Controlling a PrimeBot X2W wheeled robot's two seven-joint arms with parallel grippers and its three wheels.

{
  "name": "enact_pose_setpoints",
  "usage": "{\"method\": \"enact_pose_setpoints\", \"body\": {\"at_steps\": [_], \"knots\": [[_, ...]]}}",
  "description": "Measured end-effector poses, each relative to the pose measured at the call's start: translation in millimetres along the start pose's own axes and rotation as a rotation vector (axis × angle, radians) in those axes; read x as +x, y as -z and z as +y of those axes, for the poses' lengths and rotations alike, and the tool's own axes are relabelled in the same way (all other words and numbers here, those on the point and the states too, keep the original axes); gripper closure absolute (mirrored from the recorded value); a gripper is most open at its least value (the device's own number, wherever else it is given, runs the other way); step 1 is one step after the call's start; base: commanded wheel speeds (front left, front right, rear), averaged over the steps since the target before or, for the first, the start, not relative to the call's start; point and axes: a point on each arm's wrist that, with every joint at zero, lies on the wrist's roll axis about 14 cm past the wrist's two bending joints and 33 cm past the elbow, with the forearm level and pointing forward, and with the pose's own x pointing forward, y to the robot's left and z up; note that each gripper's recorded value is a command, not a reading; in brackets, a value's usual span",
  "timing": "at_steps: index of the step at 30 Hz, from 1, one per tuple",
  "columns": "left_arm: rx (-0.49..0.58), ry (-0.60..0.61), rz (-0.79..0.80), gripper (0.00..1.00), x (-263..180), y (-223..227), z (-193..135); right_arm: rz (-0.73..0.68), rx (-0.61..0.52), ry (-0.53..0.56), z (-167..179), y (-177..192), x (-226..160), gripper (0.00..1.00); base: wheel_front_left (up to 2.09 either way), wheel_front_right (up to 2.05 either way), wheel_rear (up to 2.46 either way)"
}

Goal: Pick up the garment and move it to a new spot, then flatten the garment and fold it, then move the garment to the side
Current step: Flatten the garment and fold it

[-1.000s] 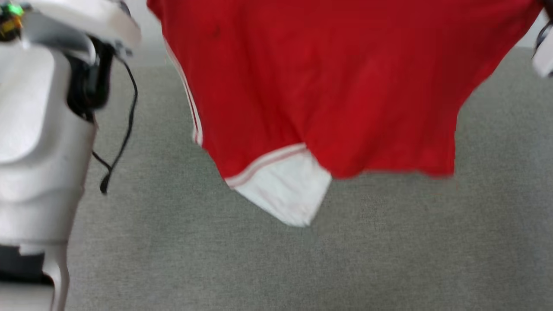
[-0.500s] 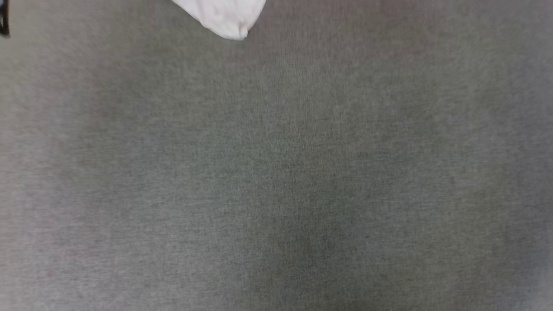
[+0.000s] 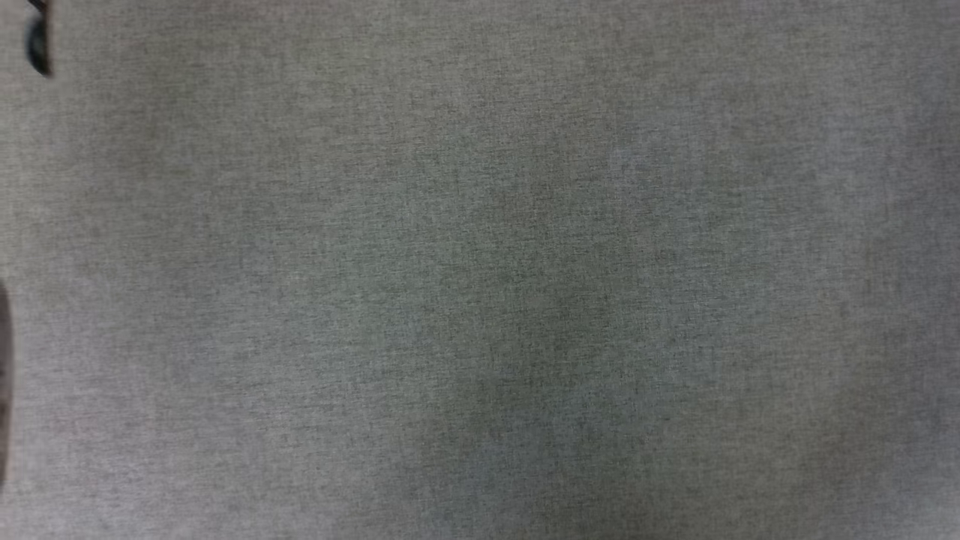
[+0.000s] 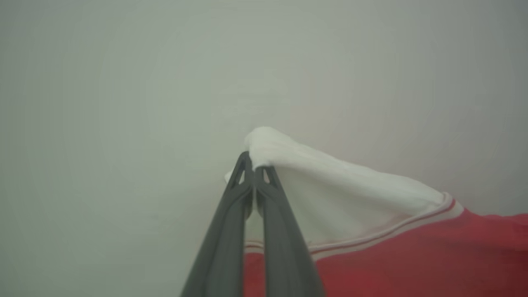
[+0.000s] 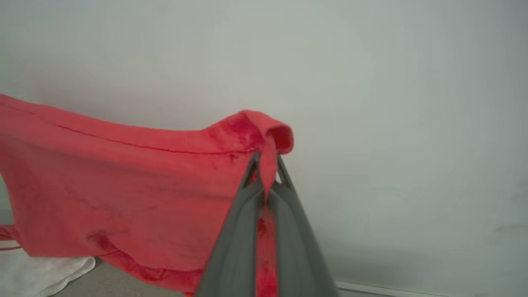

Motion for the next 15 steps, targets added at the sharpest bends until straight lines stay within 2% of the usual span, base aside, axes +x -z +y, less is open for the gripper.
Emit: {"method": "enact_pose_setpoints", "body": {"at_steps": [7,15], "knots": [[-0.054,-0.026,0.106,1.0,-29,39,7,0.066,0.015,-0.031,14,25,-7,1.0,0.0,0.0,0.0],[-0.115,-0.085,0.245,1.0,-102,70,25,0.193,0.029,-0.083,32,75,-61,1.0,0.0,0.0,0.0]]}}
